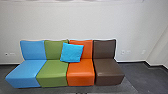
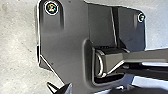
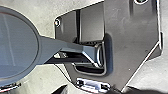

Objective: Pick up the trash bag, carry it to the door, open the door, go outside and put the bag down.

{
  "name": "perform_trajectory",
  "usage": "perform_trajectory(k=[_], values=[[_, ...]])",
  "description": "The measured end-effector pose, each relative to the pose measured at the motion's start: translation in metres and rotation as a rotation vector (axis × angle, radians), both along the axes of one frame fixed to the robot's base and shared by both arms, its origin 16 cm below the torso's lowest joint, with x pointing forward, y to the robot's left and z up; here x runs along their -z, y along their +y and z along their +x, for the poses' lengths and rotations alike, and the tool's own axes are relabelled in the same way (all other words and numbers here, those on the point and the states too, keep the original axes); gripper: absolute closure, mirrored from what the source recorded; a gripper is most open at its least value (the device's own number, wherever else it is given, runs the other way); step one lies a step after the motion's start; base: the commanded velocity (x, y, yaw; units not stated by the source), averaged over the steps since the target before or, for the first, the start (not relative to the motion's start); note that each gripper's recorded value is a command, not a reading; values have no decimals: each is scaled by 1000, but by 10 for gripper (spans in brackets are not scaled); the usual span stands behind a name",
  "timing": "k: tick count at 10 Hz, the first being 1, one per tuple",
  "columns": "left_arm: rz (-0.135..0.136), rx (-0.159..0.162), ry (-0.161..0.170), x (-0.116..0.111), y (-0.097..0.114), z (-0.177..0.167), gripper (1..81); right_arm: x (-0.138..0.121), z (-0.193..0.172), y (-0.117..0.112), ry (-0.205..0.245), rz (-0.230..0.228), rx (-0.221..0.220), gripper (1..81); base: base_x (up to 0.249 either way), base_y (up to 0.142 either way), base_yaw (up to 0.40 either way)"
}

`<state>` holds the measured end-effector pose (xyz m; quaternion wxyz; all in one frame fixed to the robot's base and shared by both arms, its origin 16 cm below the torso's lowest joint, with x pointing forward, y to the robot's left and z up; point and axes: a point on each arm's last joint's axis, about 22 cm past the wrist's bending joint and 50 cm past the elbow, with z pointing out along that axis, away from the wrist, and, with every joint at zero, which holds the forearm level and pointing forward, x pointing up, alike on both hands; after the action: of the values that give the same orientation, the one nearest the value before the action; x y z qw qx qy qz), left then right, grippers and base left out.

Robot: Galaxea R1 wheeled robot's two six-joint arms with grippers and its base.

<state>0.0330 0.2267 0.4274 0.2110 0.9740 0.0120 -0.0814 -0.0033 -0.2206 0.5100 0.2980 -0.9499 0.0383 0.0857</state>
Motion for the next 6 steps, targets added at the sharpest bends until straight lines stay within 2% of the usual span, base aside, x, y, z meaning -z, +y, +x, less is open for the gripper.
perform_trajectory(k=[1, 2, 3, 5, 6], values=[[-2, -3, 4, 2, 6, 10, 10, -3, 15, -19, -1, -9, 0, 10, 0, 0, 0], [-3, -7, 10, 4, 12, 19, 10, -4, 22, -26, 8, -11, 1, 10, 0, 0, 0], [-10, -13, 17, 5, 15, 27, 10, -12, 41, -38, -2, -6, 3, 10, 0, 0, 0], [-11, -48, -8, 8, 24, 68, 10, -24, 85, -62, -51, -10, 10, 10, 0, 0, 0], [-14, -70, -22, 9, 27, 92, 10, -30, 98, -61, -63, 4, 9, 10, 0, 0, 0]])
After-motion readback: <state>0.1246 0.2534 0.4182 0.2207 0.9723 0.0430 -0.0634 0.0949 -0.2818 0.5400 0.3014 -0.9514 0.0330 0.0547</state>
